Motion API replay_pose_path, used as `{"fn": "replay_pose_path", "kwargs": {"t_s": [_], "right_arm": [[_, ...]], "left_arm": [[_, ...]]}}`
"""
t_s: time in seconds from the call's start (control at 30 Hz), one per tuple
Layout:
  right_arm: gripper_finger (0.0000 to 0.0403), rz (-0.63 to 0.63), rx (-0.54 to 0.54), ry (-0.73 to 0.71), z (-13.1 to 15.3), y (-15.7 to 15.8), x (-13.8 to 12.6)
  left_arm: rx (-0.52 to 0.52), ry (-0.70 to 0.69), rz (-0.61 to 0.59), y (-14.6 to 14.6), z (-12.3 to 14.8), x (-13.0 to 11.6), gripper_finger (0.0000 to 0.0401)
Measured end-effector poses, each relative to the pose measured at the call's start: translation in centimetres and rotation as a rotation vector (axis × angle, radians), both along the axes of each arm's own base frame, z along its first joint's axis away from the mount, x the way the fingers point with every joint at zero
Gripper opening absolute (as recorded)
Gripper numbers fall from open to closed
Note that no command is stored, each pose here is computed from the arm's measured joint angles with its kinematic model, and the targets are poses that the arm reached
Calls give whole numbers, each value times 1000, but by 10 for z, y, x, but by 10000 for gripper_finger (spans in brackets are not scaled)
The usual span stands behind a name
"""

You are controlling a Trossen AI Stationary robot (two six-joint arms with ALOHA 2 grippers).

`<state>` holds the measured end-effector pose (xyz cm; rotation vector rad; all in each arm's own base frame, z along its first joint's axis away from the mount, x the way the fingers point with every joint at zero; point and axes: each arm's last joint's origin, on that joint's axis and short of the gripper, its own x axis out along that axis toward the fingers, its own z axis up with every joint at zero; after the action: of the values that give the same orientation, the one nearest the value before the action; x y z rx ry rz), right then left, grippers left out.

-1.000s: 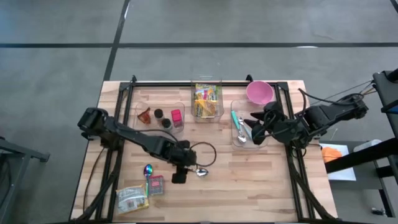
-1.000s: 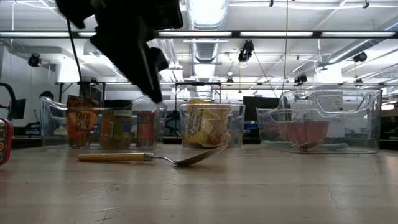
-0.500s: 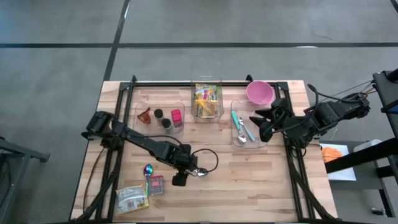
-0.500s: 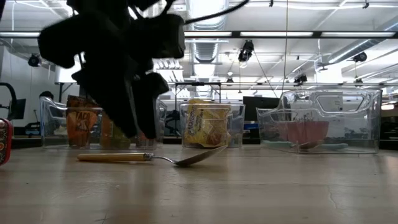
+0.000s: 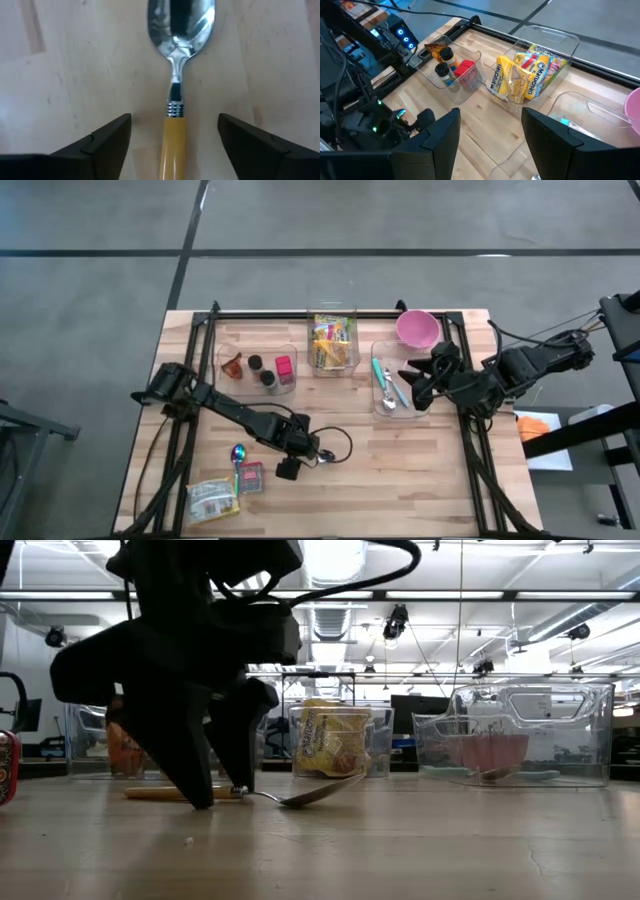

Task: Pick & Place Food Item
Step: Put the yellow spoon into the right transparent bin

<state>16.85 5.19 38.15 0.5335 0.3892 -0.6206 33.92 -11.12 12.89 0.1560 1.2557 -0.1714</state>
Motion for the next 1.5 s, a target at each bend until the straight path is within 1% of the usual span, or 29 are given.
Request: {"fn": "replay_pose_path", "kwargs": {"t_s": [0.1, 0.2, 0.37, 0.53, 0.63, 0.8, 0.93, 1.13, 1.23, 1.3, 1.33, 1.5], "right_arm": [[208, -3, 3, 0, -1, 0, 0], [208, -4, 5, -1, -1, 0, 0], [208, -7, 8, -3, -1, 0, 0], [208, -7, 9, -5, -1, 0, 0], [208, -7, 10, -6, -1, 0, 0], [208, -8, 11, -8, -1, 0, 0], [208, -13, 19, -12, -1, 0, 0], [208, -28, 41, -28, -1, 0, 1], [208, -42, 49, -35, -2, 0, 1], [208, -53, 48, -42, -2, 0, 1], [208, -58, 47, -44, -2, 0, 1], [208, -62, 45, -47, -2, 0, 1]], "left_arm": [[1, -2, -19, 0, -4, 1, 269], [0, -7, -27, -1, -4, 1, 230], [7, -16, -62, -1, -7, 3, 141], [18, -13, -45, -1, -12, 4, 45], [32, -19, -5, -1, -13, 5, 41], [36, -30, 4, 0, -10, 5, 41], [35, -36, 11, 1, -4, 3, 41], [27, -33, 63, 5, 6, -1, 41], [8, -56, 91, 6, 14, -2, 40], [-6, -76, 104, 7, 20, -2, 7], [-11, -90, 112, 7, 24, -2, 1], [-24, -141, 148, 12, 38, -2, 1]]}}
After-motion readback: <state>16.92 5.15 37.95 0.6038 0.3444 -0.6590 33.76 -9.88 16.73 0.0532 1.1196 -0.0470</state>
